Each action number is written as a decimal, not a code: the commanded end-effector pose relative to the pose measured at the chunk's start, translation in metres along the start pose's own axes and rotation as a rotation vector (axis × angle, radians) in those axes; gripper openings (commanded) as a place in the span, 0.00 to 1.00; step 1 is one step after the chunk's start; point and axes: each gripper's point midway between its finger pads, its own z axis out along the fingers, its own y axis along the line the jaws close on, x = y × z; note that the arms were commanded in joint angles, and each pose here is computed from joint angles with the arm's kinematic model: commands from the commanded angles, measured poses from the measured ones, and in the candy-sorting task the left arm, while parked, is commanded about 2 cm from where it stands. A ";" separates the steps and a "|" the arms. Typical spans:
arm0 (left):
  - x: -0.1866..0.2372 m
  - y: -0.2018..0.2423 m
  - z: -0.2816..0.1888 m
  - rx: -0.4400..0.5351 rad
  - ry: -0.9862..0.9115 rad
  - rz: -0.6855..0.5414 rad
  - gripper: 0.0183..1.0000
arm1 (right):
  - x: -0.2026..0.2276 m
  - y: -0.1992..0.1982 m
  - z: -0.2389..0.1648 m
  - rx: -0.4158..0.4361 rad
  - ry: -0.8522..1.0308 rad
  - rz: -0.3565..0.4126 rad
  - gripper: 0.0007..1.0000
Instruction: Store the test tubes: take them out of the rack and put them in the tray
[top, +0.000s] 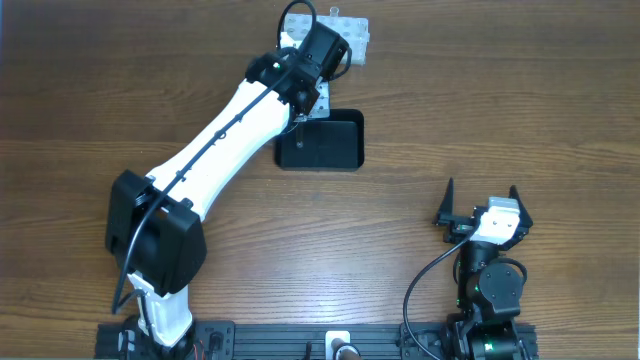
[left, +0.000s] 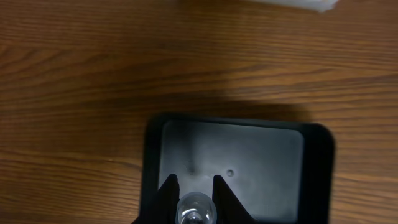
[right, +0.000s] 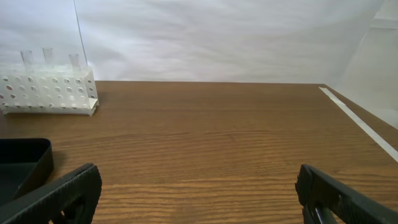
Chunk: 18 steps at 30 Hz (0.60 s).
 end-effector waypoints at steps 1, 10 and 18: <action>0.004 0.011 0.020 -0.087 0.004 0.005 0.03 | 0.002 -0.004 0.000 0.019 0.000 -0.004 0.99; 0.015 0.025 0.056 -0.151 0.068 0.003 0.04 | 0.002 -0.004 0.000 0.019 0.000 -0.004 0.99; 0.025 0.028 0.074 -0.161 0.115 0.005 0.06 | 0.002 -0.004 0.000 0.019 0.000 -0.004 0.99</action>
